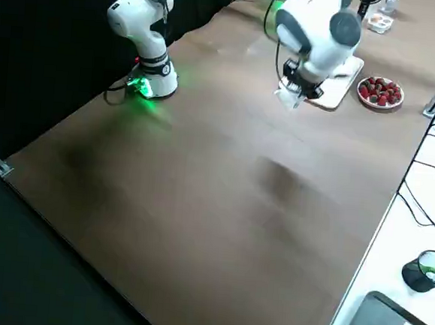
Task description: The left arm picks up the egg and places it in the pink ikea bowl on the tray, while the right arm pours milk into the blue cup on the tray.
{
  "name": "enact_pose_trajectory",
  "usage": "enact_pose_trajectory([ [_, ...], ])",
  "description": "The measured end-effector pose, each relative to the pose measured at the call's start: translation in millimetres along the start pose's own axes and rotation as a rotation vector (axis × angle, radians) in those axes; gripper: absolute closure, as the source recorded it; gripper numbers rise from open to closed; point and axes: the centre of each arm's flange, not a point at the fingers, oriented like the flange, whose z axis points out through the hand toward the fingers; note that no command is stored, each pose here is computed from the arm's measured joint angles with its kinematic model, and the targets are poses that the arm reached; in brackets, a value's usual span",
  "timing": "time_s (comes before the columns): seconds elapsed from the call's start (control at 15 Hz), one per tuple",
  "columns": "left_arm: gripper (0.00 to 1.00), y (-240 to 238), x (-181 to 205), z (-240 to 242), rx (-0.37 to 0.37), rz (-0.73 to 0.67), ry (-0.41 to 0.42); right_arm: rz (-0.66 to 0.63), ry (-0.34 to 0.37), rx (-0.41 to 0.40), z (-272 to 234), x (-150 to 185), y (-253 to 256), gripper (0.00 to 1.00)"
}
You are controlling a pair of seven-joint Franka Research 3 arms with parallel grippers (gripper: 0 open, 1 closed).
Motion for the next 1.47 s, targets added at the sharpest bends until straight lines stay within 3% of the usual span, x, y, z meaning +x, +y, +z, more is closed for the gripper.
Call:
enact_pose_trajectory([
  [0.33, 0.53, 58, -36, 3, -0.085, -0.076, 0.037, 0.071, -0.150, 0.004, 23, 73, -16, 0.53],
  [0.73, 0.53, 93, -45, 44, -0.230, -0.130, 0.070, 0.163, -0.253, -0.002, 59, 144, -36, 0.55],
  [0.93, 0.52, 97, -42, 53, -0.239, -0.134, 0.070, 0.187, -0.295, -0.014, 72, 168, -45, 0.56],
  [1.07, 0.40, 96, -40, 53, -0.240, -0.136, 0.073, 0.175, -0.345, -0.031, 79, 180, -50, 0.56],
  [1.2, 0.37, 97, -39, 51, -0.244, -0.137, 0.075, 0.168, -0.409, -0.059, 87, 194, -56, 0.57],
  [1.47, 0.05, 87, -15, 32, -0.261, -0.156, 0.119, 0.130, -0.520, -0.110, 106, 226, -72, 0.57],
])
